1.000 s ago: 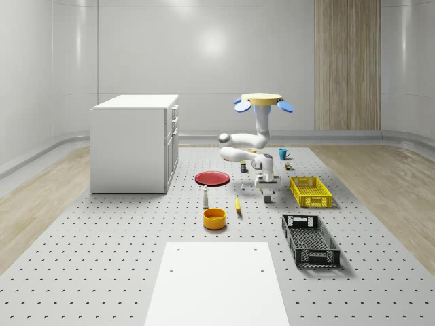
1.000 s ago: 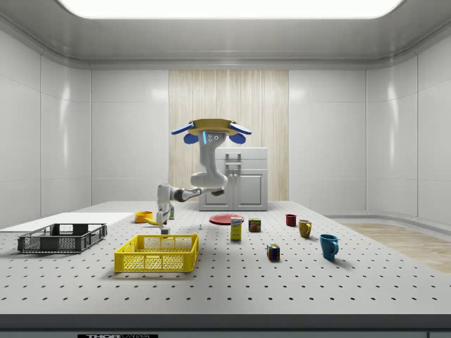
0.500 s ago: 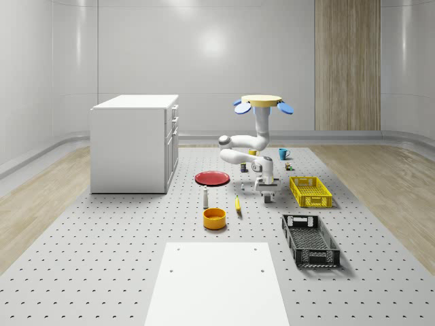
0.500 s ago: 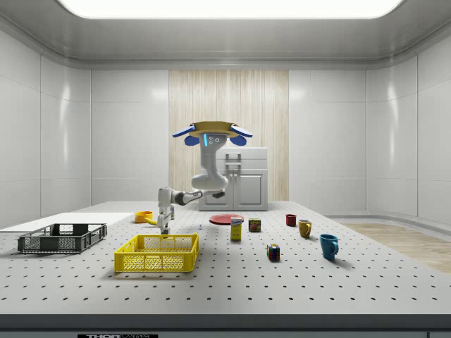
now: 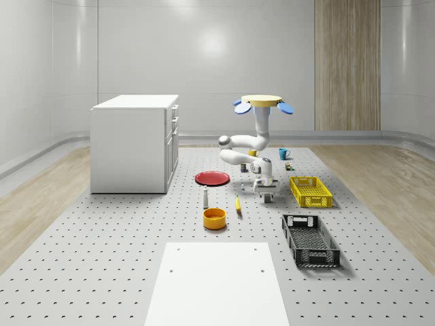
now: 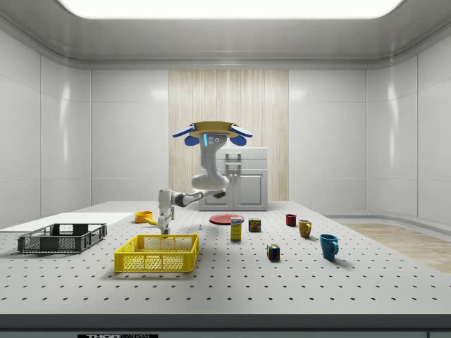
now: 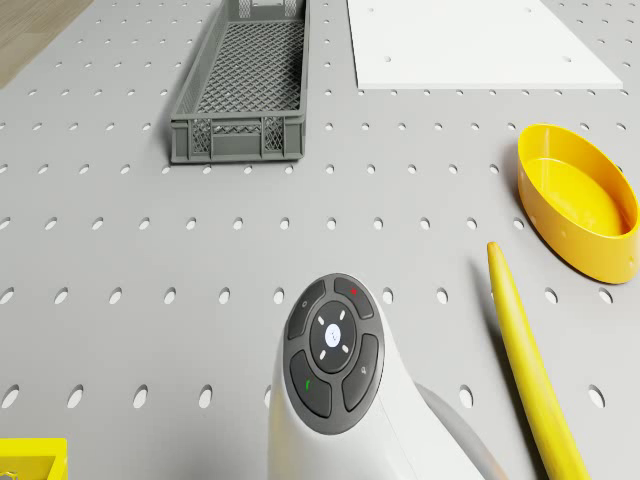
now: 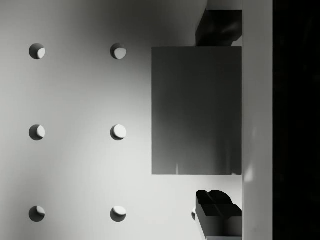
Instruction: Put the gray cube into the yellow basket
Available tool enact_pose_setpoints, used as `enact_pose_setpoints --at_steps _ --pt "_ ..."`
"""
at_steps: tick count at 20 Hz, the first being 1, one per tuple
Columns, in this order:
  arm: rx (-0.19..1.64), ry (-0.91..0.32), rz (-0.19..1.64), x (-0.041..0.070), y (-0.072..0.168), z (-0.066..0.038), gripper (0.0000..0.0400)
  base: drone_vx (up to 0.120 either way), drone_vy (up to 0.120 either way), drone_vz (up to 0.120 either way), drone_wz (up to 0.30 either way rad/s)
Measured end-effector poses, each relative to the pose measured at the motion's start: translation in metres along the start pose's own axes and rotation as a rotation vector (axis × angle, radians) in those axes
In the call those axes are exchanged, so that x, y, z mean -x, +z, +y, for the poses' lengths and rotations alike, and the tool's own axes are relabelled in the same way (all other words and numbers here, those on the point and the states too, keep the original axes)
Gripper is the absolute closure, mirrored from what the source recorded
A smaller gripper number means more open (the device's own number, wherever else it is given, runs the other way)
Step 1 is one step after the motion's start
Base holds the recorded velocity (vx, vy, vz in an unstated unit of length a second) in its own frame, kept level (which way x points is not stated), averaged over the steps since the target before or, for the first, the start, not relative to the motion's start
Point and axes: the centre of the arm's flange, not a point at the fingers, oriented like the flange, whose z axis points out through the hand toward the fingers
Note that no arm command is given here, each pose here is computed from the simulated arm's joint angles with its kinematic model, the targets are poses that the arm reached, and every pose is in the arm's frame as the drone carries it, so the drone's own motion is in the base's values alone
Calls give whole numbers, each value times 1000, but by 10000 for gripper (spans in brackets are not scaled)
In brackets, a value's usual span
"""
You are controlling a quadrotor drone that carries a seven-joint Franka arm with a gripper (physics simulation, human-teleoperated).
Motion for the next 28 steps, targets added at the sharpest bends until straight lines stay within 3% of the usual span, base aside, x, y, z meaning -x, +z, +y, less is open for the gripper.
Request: enact_pose_setpoints --at_steps 7,11,15,23,28 --pt "0 0 0 5 2 1 0 0 0 0 0" --pt "0 0 0 6 2 3 85 0 0 0 0" --pt "0 0 0 7 2 3 126 0 0 0 0" --pt "0 0 0 8 -14 4 147 0 0 5 0" --pt "0 0 0 8 -30 4 149 -72 72 120 0"
